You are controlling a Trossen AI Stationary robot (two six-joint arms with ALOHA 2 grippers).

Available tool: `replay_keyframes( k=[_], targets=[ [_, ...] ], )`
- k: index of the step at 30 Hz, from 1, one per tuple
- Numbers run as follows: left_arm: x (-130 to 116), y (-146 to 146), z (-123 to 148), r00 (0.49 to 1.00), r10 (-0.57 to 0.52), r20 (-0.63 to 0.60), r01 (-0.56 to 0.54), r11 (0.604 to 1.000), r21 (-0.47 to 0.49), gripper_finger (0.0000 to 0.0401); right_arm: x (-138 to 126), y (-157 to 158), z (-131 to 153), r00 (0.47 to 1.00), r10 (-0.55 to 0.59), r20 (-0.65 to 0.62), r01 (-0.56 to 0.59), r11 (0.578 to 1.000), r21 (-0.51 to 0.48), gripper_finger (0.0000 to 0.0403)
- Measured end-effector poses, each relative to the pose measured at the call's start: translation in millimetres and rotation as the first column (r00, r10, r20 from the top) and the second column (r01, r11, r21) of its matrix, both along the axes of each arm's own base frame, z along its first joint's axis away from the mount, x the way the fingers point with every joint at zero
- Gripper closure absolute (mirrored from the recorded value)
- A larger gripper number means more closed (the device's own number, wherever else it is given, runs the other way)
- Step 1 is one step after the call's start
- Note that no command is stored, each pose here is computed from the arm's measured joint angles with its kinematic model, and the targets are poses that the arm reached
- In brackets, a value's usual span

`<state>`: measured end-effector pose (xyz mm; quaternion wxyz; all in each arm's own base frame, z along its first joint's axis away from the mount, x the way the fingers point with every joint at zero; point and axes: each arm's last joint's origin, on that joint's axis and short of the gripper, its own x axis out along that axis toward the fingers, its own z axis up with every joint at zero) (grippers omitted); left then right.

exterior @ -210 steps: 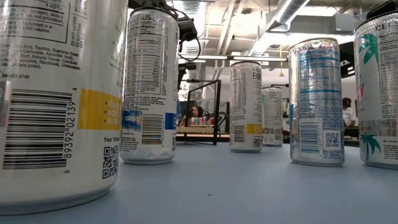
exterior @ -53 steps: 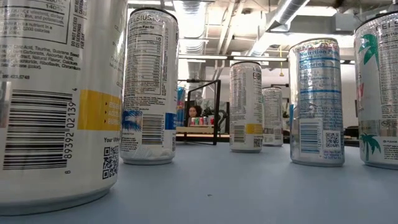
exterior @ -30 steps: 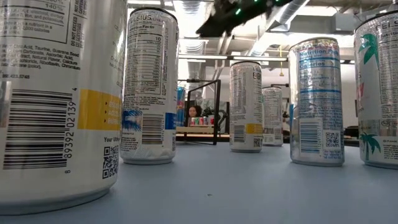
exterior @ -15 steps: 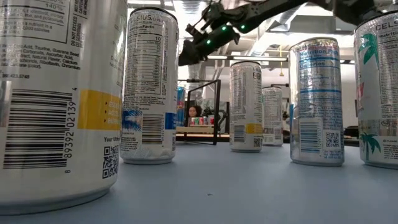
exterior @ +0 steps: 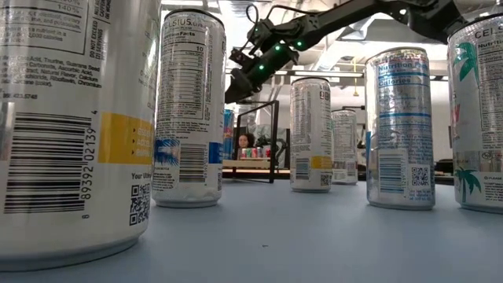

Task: Place canned beverage on shelf
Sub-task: Put the left blue soda can on the shelf

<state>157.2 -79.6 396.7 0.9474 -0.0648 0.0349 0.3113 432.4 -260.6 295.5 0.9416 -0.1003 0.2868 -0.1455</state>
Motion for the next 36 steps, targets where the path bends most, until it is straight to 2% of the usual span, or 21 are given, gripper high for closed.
replay_keyframes(
  k=[9,17,27,36],
  targets=[
    [0.0,0.0,-0.1,1.000,0.001,0.004,-0.001,1.000,-0.006,0.0047,-4.4,-2.9,-3.8,0.999,0.006,-0.053,-0.007,1.000,-0.009,0.0148],
    [-0.1,0.1,-0.3,1.000,0.001,0.002,-0.001,1.000,-0.004,0.0047,-1.2,2.9,-4.0,0.995,0.012,-0.094,-0.020,0.997,-0.078,0.0148],
    [-0.2,0.2,-0.7,1.000,0.001,-0.003,-0.001,1.000,-0.001,0.0047,1.9,9.5,1.3,0.997,0.027,-0.074,-0.034,0.995,-0.096,0.0148],
    [-1.2,0.9,-4.0,1.000,0.007,-0.010,-0.007,1.000,-0.015,0.0047,7.0,20.4,-0.2,0.989,0.084,-0.119,-0.100,0.985,-0.143,0.0148]
  ],
)
